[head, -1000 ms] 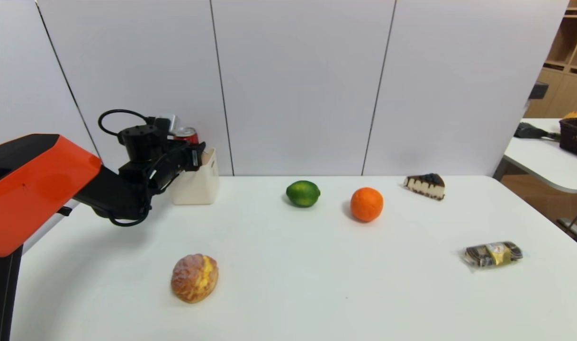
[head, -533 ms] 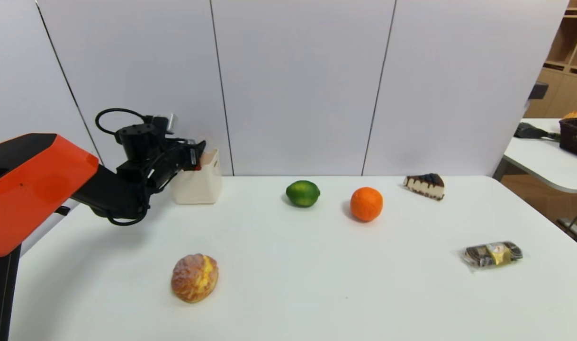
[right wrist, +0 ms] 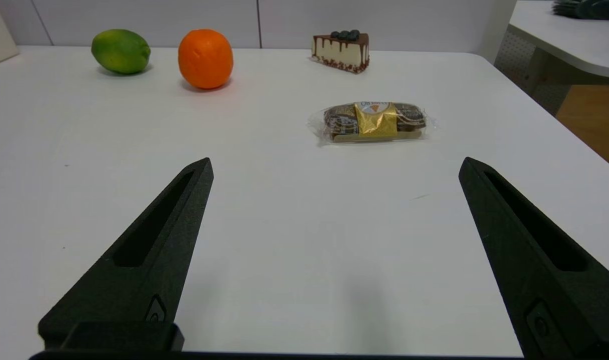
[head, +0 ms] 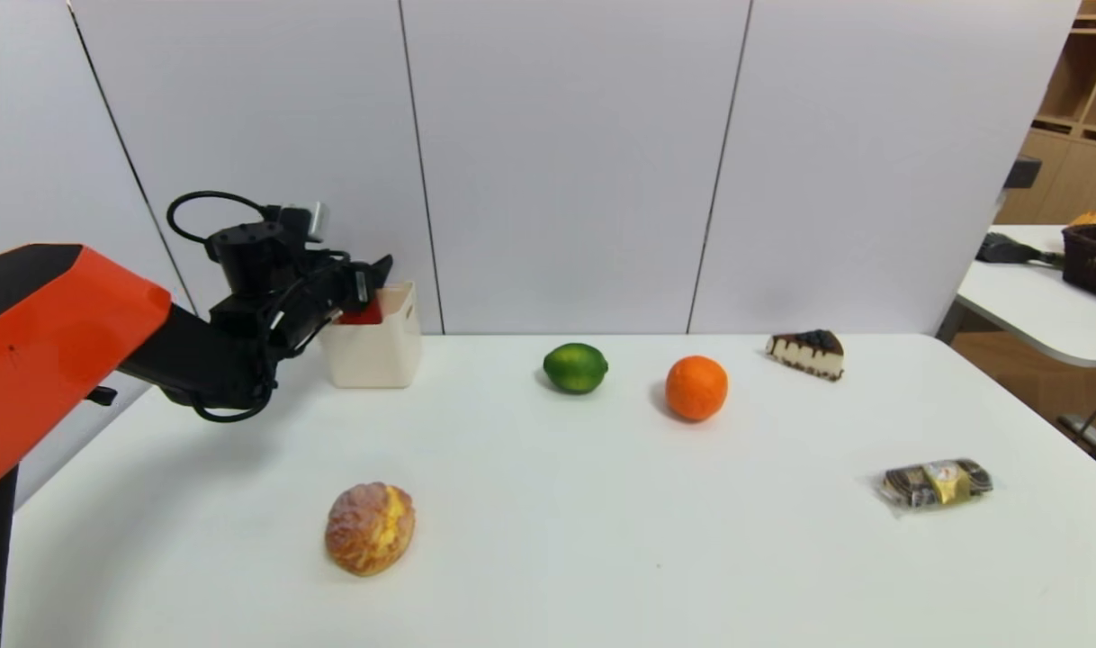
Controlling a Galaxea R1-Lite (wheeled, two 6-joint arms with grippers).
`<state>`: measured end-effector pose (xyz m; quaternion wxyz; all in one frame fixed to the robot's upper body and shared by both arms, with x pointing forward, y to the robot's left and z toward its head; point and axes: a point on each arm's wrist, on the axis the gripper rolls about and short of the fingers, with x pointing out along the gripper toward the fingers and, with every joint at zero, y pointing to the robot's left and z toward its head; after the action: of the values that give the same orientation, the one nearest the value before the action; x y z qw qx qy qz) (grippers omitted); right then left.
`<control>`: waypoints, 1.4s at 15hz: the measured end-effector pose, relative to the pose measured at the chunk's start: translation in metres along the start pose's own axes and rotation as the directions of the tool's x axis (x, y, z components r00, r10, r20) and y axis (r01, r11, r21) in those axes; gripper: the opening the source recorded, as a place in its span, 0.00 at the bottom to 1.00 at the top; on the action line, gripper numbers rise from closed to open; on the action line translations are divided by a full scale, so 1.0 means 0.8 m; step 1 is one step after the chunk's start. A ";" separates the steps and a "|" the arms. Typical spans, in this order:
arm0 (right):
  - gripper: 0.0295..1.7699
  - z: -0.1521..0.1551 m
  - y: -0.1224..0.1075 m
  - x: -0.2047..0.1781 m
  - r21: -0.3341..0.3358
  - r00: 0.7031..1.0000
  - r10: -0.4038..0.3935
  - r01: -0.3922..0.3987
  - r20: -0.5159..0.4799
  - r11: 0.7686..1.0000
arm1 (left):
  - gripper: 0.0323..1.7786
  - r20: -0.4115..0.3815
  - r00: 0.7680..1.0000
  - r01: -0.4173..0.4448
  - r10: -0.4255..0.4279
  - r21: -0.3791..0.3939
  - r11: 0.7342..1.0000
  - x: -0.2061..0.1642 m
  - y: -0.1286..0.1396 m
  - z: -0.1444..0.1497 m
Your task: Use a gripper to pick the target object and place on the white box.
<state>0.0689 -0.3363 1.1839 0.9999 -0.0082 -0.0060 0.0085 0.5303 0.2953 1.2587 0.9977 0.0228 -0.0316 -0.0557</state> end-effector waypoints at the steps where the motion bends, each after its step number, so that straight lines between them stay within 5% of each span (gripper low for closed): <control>1: 0.96 0.000 0.000 0.000 0.000 1.000 0.000 0.000 0.000 1.000 | 0.88 0.010 1.000 0.002 -0.002 0.001 1.000 -0.004 0.000 0.010; 7: 0.96 0.000 0.000 0.000 0.000 1.000 0.001 -0.001 0.000 1.000 | 0.92 0.044 0.999 0.021 -0.021 0.003 1.000 -0.067 -0.006 0.093; 13: 0.96 0.000 0.000 0.000 0.000 1.000 0.000 0.000 0.000 1.000 | 0.94 0.053 0.996 0.070 -0.070 0.008 0.998 -0.234 -0.020 0.151; 17: 0.96 0.000 0.000 0.000 0.000 1.000 0.000 0.000 0.000 1.000 | 0.94 0.077 0.992 0.092 -0.096 0.045 0.995 -0.360 -0.019 0.155; 21: 0.96 0.000 0.000 0.000 0.000 1.000 0.001 -0.001 0.000 1.000 | 0.95 0.102 0.990 0.091 -0.100 0.090 0.992 -0.463 -0.016 0.106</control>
<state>0.0689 -0.3363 1.1839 0.9999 -0.0082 -0.0060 0.0088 0.1563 0.3208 1.3200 0.9889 0.0638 -0.0858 -0.1033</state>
